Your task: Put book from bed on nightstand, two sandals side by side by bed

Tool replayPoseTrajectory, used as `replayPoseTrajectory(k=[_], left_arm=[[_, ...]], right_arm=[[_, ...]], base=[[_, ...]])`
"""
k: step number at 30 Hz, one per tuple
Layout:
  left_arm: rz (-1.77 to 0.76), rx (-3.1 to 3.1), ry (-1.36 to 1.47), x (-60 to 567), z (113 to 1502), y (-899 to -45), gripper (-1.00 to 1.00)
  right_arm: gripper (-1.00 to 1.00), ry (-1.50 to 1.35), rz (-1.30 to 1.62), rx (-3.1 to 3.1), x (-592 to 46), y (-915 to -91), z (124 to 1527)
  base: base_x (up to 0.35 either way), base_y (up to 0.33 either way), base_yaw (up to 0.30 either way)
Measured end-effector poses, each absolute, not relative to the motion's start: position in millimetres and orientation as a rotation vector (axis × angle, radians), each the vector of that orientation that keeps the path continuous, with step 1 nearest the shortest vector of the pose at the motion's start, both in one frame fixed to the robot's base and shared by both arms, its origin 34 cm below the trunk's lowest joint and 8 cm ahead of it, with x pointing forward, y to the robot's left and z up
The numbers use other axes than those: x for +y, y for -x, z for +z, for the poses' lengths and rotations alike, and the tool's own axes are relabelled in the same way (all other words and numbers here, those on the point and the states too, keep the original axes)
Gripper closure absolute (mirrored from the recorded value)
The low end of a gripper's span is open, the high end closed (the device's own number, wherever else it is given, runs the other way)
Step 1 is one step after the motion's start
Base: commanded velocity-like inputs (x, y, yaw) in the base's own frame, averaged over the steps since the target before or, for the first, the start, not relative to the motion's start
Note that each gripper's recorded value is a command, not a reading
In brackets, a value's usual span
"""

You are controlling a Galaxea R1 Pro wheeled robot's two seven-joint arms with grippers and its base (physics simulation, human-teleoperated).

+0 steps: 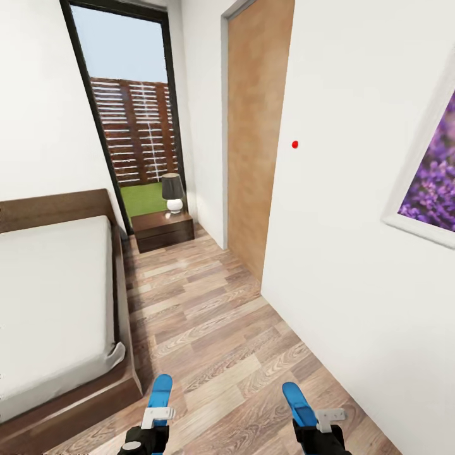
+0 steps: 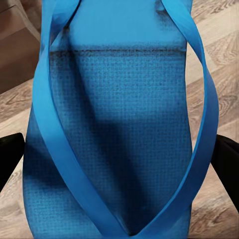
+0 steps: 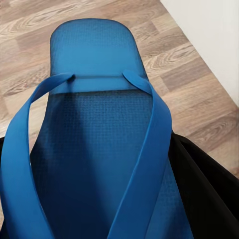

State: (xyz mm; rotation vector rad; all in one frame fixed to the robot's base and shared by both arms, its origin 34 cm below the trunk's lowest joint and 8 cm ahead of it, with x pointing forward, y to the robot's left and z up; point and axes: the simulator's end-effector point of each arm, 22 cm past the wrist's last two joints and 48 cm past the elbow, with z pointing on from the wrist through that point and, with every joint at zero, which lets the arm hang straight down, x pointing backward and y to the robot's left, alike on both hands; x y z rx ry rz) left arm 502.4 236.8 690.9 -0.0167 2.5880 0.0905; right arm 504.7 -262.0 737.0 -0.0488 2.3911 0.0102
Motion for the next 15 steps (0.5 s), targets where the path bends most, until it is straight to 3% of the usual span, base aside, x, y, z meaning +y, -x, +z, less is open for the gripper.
replayPoseTrajectory(k=[5,15], left_arm=[[0.091,2.588,0.016,236.8,690.8,-502.4,1.0],[0.089,2.588,0.015,235.7,690.9,-502.4,1.0]], right_arm=[[1.0,0.05,0.009,2.391,-262.0,-504.7,737.0],[1.0,0.049,0.01,2.392,-262.0,-504.5,736.8]], base=[[0.0,-0.013,0.176],[0.0,-0.054,0.272]])
